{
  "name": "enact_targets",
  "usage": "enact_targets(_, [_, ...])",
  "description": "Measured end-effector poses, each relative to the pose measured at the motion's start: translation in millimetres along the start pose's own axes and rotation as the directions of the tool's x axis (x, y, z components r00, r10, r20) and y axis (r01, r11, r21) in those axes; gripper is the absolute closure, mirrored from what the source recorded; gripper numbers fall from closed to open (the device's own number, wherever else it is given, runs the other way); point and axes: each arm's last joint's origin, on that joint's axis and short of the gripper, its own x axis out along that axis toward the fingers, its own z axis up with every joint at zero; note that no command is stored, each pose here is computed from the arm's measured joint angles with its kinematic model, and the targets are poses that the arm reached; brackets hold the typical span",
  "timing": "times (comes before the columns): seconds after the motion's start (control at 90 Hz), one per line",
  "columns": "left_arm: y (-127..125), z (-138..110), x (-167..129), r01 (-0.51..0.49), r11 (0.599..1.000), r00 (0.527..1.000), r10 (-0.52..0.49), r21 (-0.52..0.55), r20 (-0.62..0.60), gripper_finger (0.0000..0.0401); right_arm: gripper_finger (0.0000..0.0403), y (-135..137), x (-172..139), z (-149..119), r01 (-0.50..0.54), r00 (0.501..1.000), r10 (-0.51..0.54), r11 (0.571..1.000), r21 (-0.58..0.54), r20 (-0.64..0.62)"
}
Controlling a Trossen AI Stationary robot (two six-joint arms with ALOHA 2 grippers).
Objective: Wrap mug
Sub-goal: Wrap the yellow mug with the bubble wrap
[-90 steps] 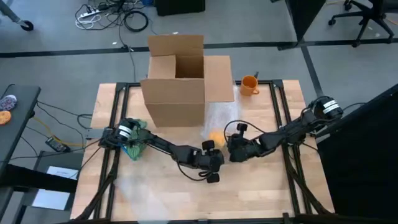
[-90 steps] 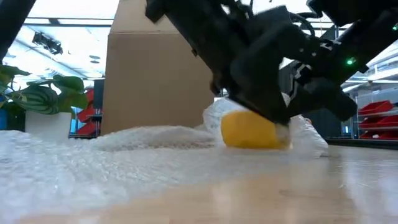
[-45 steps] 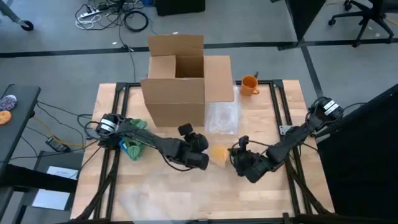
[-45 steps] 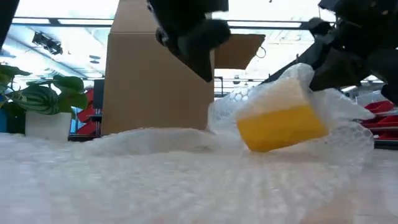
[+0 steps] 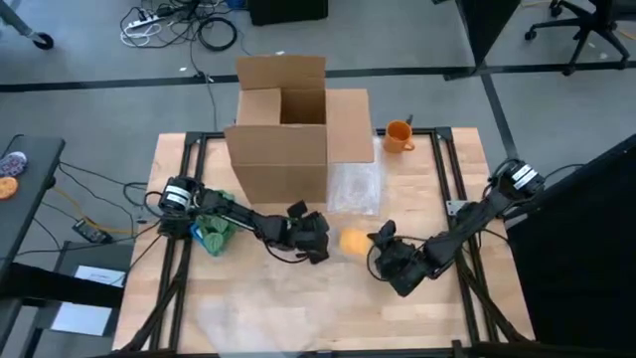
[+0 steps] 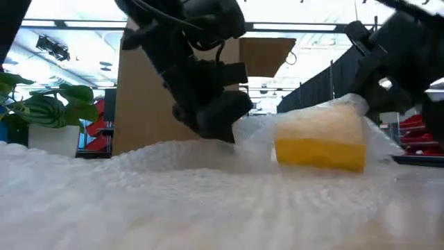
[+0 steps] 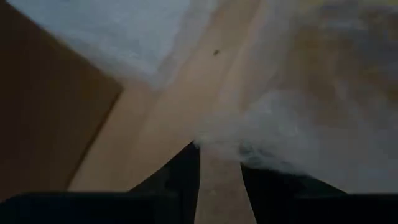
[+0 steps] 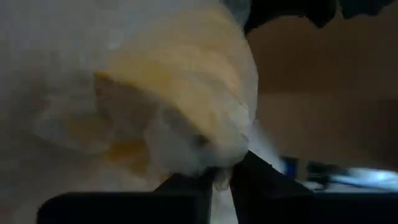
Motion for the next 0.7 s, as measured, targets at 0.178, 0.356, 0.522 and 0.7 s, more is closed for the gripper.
enact_targets(0.178, [0,1,0,0.007,1.000,1.000,-0.007,-0.006,0.007,0.0302,0.0347,2,1,9,0.052,0.999,-0.052,0.998,-0.029,0.012])
enact_targets(0.356, [0,1,0,0.009,1.000,1.000,-0.009,-0.005,0.006,0.0302,0.0331,-9,-13,19,0.109,0.993,-0.110,0.994,0.019,0.047])
enact_targets(0.522, [3,4,-11,0.012,1.000,1.000,-0.012,0.006,0.003,0.0302,0.0328,-15,-27,12,0.121,0.990,-0.127,0.987,0.102,0.054])
enact_targets(0.7, [10,14,-43,0.004,1.000,1.000,-0.004,0.014,0.030,0.0302,0.0328,-12,-31,8,0.108,0.992,-0.112,0.990,0.090,0.049])
